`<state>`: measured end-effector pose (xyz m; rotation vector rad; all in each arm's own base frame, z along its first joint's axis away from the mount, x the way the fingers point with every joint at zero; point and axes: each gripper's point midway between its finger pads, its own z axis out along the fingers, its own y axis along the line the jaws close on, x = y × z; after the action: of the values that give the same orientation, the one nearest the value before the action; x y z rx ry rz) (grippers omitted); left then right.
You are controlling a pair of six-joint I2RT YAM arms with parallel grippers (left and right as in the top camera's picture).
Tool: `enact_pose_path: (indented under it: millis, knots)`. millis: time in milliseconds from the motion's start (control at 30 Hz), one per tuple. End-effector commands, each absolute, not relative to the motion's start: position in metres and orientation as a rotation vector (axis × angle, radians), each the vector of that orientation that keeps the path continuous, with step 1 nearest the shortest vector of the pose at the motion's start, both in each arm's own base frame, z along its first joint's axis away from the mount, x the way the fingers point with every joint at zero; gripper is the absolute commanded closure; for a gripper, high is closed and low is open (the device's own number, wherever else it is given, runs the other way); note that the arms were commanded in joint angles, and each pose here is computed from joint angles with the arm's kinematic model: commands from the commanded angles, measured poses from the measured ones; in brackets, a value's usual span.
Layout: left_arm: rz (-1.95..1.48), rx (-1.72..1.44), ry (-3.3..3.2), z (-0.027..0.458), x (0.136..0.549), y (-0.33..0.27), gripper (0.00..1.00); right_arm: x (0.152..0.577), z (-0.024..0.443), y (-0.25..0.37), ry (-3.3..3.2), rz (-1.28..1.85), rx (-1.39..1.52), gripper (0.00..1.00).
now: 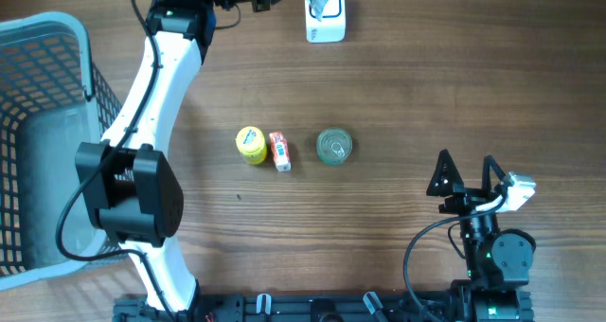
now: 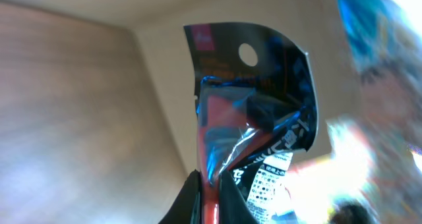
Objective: Scan the item barcode
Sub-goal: 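Hold the package up in front of the white scanner with left gripper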
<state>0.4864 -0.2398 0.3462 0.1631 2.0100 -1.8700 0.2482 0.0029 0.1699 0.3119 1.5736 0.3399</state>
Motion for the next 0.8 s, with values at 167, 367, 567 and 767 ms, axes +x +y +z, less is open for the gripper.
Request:
enact_pose_path:
  millis: [167,367,567,767]
  knots:
    - [-0.717,-0.105,2.186,0.24,0.539,-0.24,0.96,0.248,0.171,0.005,1.572,0.336,0.286,0.0]
    - [-0.257,0.0,2.113,0.239,0.539,-0.236,0.96,0.248,0.171,0.005,1.572,0.337,0.286,0.0]
    - [0.073,0.163,2.106,0.219,0.564,-0.184,0.96,0.248,0.171,0.005,1.572,0.336,0.286,0.0]
    - [0.247,0.44,2.076,0.187,0.578,-0.193,0.96,0.248,0.171,0.005,1.572,0.336,0.286,0.0]
